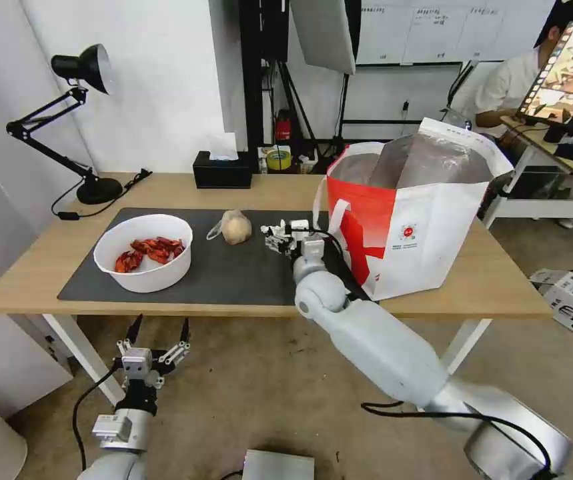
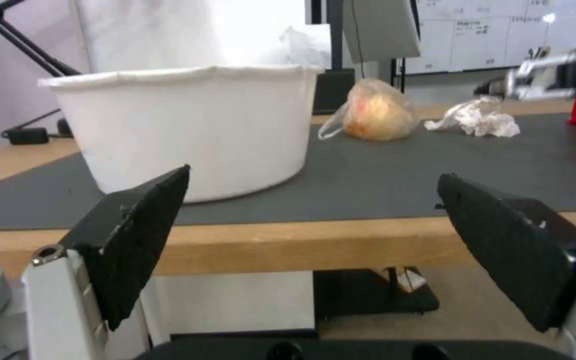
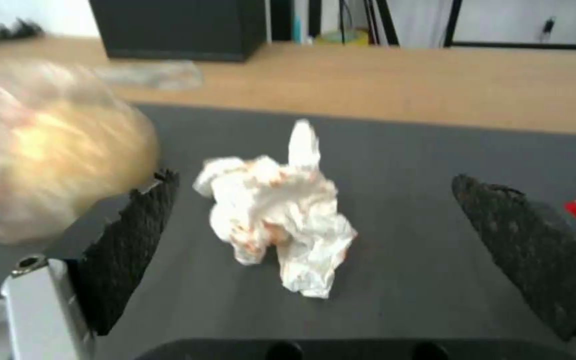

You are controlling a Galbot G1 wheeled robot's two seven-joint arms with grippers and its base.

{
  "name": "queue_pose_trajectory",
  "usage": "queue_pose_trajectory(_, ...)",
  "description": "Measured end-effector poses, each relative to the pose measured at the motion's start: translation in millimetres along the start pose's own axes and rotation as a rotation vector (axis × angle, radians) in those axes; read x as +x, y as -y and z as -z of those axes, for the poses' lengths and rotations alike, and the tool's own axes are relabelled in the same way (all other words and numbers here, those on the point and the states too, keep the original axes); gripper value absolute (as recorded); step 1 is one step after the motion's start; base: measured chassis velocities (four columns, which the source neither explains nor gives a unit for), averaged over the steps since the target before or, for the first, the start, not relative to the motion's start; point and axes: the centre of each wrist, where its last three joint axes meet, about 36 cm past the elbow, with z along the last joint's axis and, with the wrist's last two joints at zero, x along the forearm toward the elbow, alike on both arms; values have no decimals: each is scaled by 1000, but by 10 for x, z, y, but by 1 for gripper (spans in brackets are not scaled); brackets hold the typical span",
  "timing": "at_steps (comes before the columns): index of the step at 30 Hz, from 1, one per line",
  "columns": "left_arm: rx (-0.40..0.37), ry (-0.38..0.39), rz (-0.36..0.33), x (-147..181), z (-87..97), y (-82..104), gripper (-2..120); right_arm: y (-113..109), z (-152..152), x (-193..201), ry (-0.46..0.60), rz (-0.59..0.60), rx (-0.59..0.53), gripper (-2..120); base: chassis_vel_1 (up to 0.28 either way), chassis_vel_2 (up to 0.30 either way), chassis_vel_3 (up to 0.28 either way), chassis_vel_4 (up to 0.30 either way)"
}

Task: Pick up the trash from the table and place it into the takeout bag.

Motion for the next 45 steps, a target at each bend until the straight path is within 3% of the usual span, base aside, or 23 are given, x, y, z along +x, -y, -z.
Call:
queue_pose_trajectory(8,-1,5,11,4,-19,-38,100,-218,-87,-248,-20,-11,23,97,0,0,0,0)
queue_pose_trajectory(10,0,5,12,6,-23,-38,100,-258,-110,-290,-22,-8,34,89,0,0,0,0)
queue_pose_trajectory(15,1,5,12,6,-27,-38,100,-289,-129,-345,-22,-9,44,81,0,0,0,0)
queue_pose_trajectory(18,2,5,12,7,-32,-36,100,-287,-149,-370,-25,-10,55,68,0,0,0,0)
queue_pose_trajectory(20,2,4,12,7,-32,-36,100,-285,-154,-374,-26,-10,58,67,0,0,0,0)
queue_pose_trajectory(21,2,4,12,7,-33,-35,100,-280,-163,-379,-28,-12,61,57,0,0,0,0)
queue_pose_trajectory(37,10,-1,13,6,-65,-10,100,-154,-251,-345,-40,-13,87,0,0,0,0,0)
queue_pose_trajectory(45,7,-4,12,13,-90,-9,100,-96,-234,-257,-36,-13,73,0,0,0,0,0)
